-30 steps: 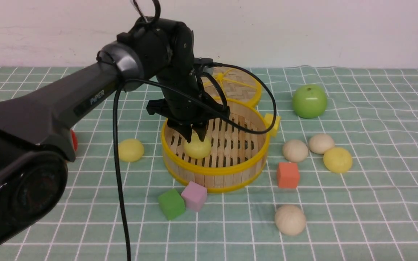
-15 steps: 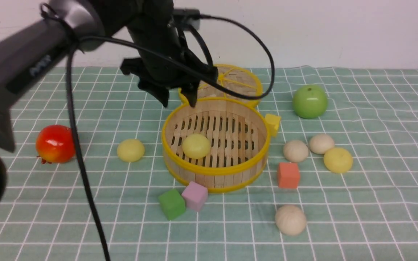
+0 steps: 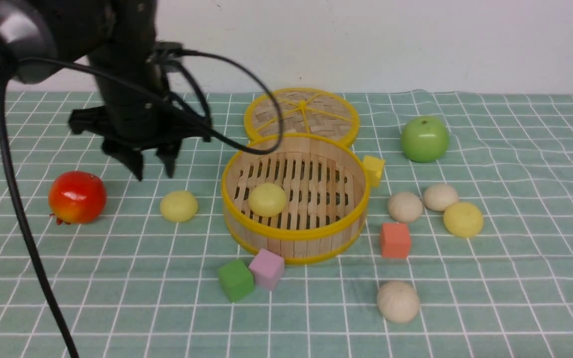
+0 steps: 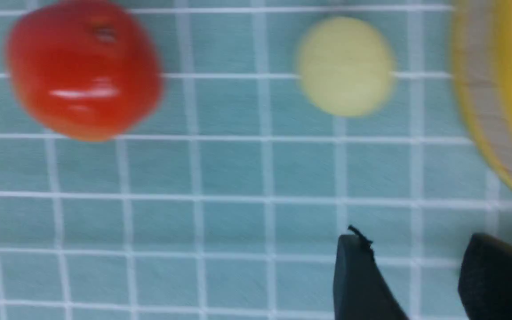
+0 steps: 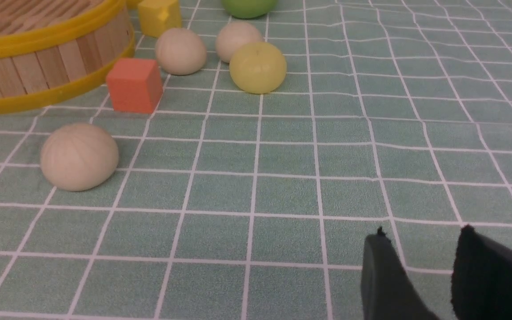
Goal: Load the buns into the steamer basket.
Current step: Use the left arm to grab a steamed stuffed bun
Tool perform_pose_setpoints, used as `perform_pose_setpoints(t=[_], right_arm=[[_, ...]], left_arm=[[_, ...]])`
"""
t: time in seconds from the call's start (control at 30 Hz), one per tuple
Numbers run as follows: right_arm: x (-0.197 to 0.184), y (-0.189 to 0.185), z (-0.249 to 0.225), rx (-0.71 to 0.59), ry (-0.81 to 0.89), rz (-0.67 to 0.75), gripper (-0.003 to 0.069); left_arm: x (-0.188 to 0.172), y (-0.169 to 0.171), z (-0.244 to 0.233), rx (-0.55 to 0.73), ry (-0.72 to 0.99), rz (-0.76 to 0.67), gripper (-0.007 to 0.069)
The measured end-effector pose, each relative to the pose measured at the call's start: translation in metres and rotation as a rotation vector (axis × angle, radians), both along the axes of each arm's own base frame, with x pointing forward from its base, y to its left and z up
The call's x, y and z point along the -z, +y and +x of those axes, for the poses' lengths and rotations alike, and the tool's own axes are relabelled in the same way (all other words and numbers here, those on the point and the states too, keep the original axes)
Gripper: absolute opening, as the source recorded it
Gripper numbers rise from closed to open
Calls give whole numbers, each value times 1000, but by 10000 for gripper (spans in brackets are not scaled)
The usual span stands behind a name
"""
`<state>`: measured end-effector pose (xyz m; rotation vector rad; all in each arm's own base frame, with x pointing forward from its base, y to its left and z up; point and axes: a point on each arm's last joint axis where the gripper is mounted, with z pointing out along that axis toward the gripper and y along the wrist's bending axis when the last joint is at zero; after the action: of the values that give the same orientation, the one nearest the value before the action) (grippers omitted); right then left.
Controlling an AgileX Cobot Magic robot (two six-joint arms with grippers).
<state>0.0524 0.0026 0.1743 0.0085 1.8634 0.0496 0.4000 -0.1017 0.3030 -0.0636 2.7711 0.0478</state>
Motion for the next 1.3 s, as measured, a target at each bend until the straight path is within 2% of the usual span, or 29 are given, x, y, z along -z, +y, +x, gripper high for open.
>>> perform_pose_setpoints(t=[0.1,0.27,0.6,0.9,1.0,1.1,1.23,1.3], right_arm=[[0,0,0,0,0,0,240],[0,0,0,0,0,0,240],[0,0,0,0,0,0,240],[0,0,0,0,0,0,240],[0,0,0,0,0,0,240],[0,0,0,0,0,0,240],[0,0,0,0,0,0,240],[0,0,0,0,0,0,240]], left_arm=[[4,14,11,23,-55,26,292],[23,8,29,105,-111,32,289],[84,-1,55,128,-79,15,289],[106,-4,62,128,-56,4,283],[111,-4,61,121,-37,4,257],[118,-5,61,111,-11,-2,174],[119,-5,61,108,0,-4,24],[114,-5,62,109,1,-3,-13]])
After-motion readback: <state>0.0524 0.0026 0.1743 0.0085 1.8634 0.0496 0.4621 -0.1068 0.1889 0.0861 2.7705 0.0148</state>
